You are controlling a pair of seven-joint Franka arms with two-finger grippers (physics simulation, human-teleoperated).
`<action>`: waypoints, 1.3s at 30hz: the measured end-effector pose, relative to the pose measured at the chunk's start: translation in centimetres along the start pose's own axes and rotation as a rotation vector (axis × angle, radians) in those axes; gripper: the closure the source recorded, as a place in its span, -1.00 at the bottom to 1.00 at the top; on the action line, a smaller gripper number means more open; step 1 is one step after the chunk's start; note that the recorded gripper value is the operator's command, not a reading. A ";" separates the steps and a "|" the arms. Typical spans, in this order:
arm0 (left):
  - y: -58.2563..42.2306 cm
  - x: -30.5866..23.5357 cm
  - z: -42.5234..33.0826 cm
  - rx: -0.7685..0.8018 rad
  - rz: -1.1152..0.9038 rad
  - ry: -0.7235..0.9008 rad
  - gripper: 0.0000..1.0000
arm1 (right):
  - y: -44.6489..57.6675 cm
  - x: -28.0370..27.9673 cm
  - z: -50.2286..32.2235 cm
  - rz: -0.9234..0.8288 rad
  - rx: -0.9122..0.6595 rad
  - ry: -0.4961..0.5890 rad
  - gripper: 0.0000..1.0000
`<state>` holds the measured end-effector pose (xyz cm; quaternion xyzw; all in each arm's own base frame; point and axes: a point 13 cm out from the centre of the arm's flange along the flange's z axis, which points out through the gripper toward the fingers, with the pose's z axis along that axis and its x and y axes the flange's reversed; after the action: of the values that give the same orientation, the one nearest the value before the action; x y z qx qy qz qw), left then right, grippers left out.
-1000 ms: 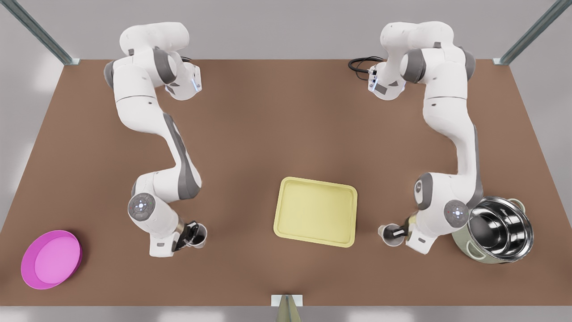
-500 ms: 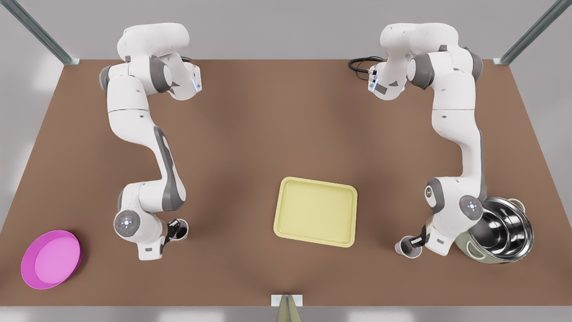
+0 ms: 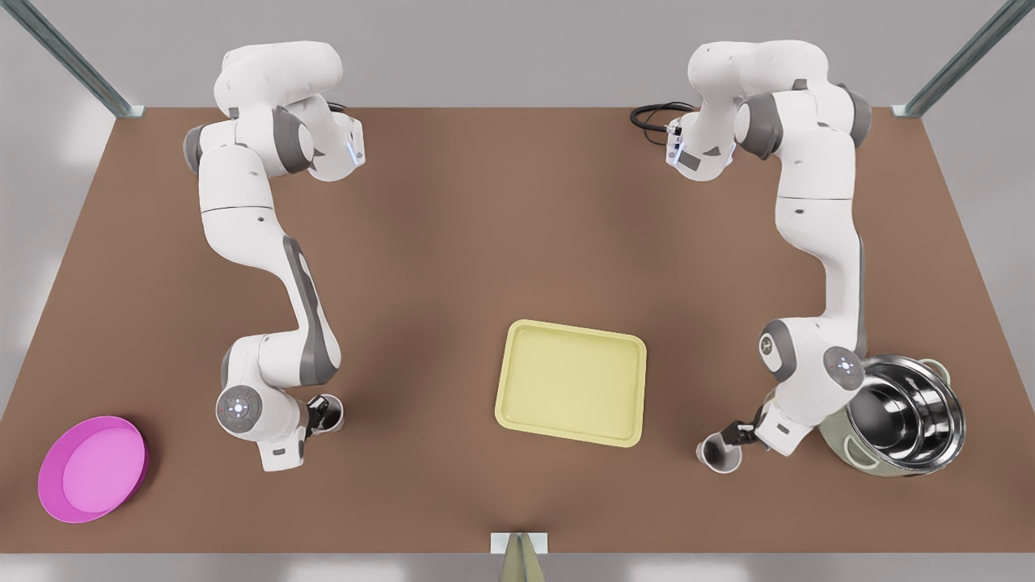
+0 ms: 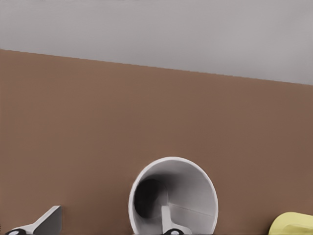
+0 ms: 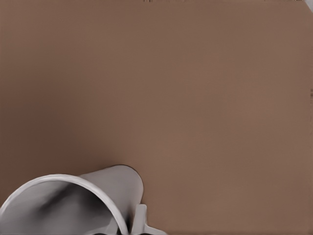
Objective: Use the left arm to pick up the white IKEA cup from the tray and place it on the middle-left position; use the right arm to pick up the white IKEA cup from the tray and place it on the middle-right position
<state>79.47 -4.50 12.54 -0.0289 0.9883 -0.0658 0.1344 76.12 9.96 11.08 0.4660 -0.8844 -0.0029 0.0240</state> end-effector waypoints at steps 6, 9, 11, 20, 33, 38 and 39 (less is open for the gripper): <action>0.2 -0.1 0.0 -0.015 0.022 -0.002 -1.00 | -0.1 0.0 0.0 -0.010 0.003 0.001 0.30; 0.3 -0.2 -0.1 -0.017 0.025 -0.004 -1.00 | 0.0 0.0 -0.1 -0.014 0.003 0.000 0.14; 0.3 -0.5 -0.5 -0.018 0.027 -0.012 -1.00 | 0.0 -0.1 -0.2 -0.017 0.003 0.000 -0.03; -1.9 -5.0 -23.4 0.007 0.061 -0.080 -1.00 | 1.3 -1.9 -1.9 -0.044 -0.004 -0.037 -0.38; -2.0 10.8 -32.5 -0.068 0.162 0.247 -1.00 | 4.5 -5.8 -18.3 -0.064 0.032 -0.224 -0.94; -3.0 10.8 -32.2 -0.079 0.192 0.267 -1.00 | 9.2 -0.1 -31.0 0.064 -0.001 -0.160 -1.00; -3.1 10.9 -32.2 -0.078 0.195 0.271 -1.00 | 9.6 0.9 -31.3 0.095 -0.011 -0.131 -1.00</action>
<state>60.44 -4.47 40.84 0.0709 0.9973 -0.0171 0.0046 69.11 15.25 42.67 0.4223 -0.9052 -0.0372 -0.0310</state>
